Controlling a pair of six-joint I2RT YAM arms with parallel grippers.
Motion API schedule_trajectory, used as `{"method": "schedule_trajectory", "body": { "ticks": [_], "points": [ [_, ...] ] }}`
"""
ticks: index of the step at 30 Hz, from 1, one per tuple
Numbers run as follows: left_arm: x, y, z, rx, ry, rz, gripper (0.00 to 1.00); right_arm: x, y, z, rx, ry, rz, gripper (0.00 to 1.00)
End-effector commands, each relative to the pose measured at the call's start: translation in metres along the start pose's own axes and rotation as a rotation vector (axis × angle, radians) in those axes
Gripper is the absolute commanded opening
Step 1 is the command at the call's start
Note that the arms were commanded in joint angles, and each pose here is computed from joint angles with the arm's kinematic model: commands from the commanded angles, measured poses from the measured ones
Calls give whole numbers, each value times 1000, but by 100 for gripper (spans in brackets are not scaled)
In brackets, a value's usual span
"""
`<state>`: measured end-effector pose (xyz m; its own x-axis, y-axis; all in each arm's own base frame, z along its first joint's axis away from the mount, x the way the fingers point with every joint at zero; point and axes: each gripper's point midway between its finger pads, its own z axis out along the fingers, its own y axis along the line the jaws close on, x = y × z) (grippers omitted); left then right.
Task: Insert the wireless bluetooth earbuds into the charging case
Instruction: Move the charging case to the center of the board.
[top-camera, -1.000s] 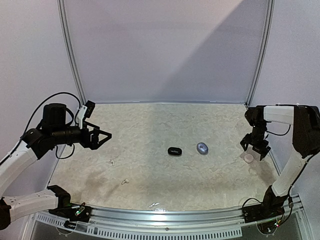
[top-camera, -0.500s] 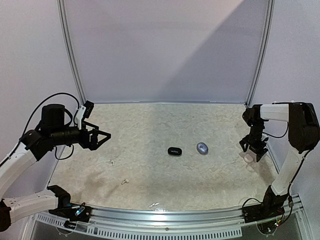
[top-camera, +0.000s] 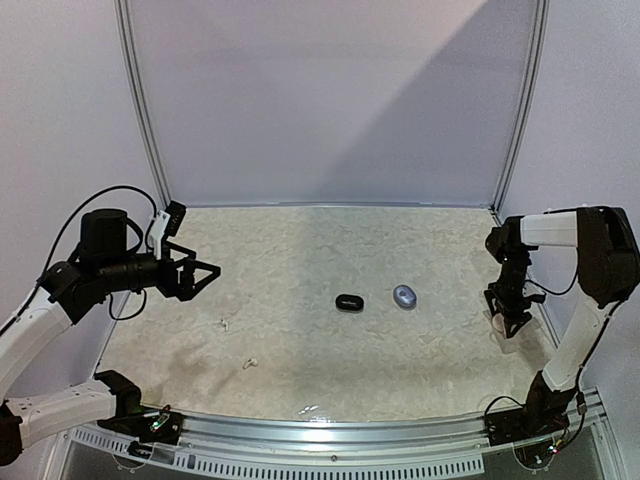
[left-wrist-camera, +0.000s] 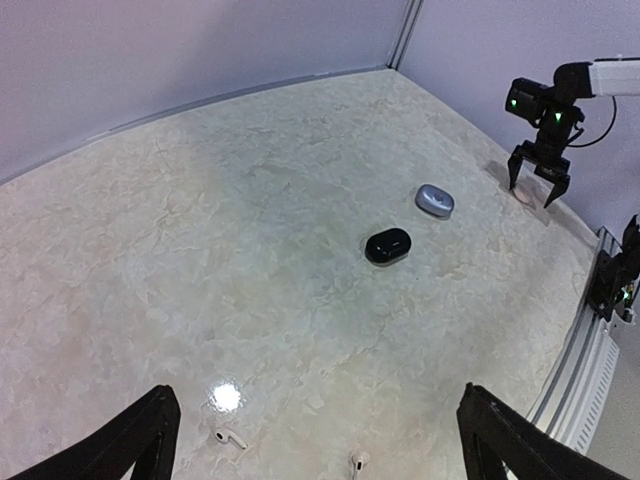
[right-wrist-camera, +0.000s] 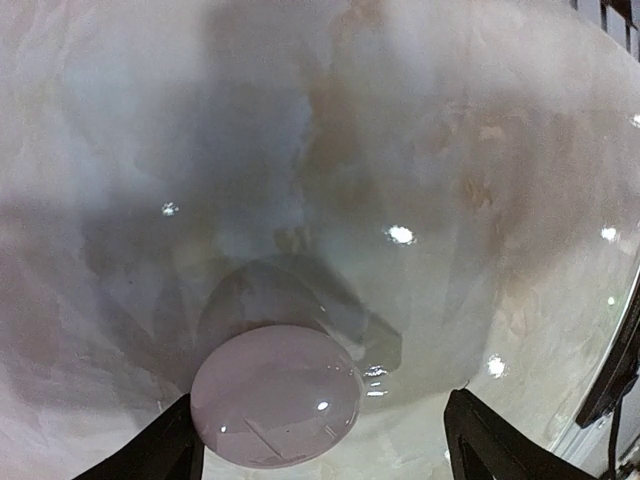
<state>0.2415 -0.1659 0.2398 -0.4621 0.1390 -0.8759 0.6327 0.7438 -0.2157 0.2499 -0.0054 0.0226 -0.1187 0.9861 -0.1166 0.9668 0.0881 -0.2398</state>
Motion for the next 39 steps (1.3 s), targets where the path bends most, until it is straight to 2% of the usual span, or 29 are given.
{"method": "schedule_trajectory", "body": {
  "ticks": [1,5,8,14,17,21,25,27,29,34,37,39],
  "points": [
    [-2,4,-1,-16,-15,14,99,-2,-7,-8,-1,-12,149,83],
    [-4,6,-2,-32,-15,26,99,-10,-14,-9,14,-64,212,77],
    [-7,8,-3,-40,-22,34,99,-13,-19,-9,39,-88,223,76],
    [-8,10,0,-41,-14,23,99,-8,-26,-9,75,-69,259,79],
    [-10,12,1,-45,-17,22,99,0,-22,-8,45,-62,308,76],
    [-12,14,2,-50,-13,20,99,19,-15,-7,-5,20,309,74],
    [-14,14,2,-50,-13,27,99,19,-33,-2,51,2,324,71],
    [-13,15,3,-50,-10,25,99,16,-29,-1,8,-14,316,70],
    [-13,15,3,-47,-8,21,99,7,-9,-11,-99,-45,257,68],
    [-13,15,6,-40,0,26,99,-20,28,-72,-218,-237,-95,67],
    [-13,16,8,-41,-3,32,99,-26,36,-94,-282,-296,-222,75],
    [-14,15,8,-39,-4,32,99,-35,25,-98,-288,-323,-207,78]
  ]
}}
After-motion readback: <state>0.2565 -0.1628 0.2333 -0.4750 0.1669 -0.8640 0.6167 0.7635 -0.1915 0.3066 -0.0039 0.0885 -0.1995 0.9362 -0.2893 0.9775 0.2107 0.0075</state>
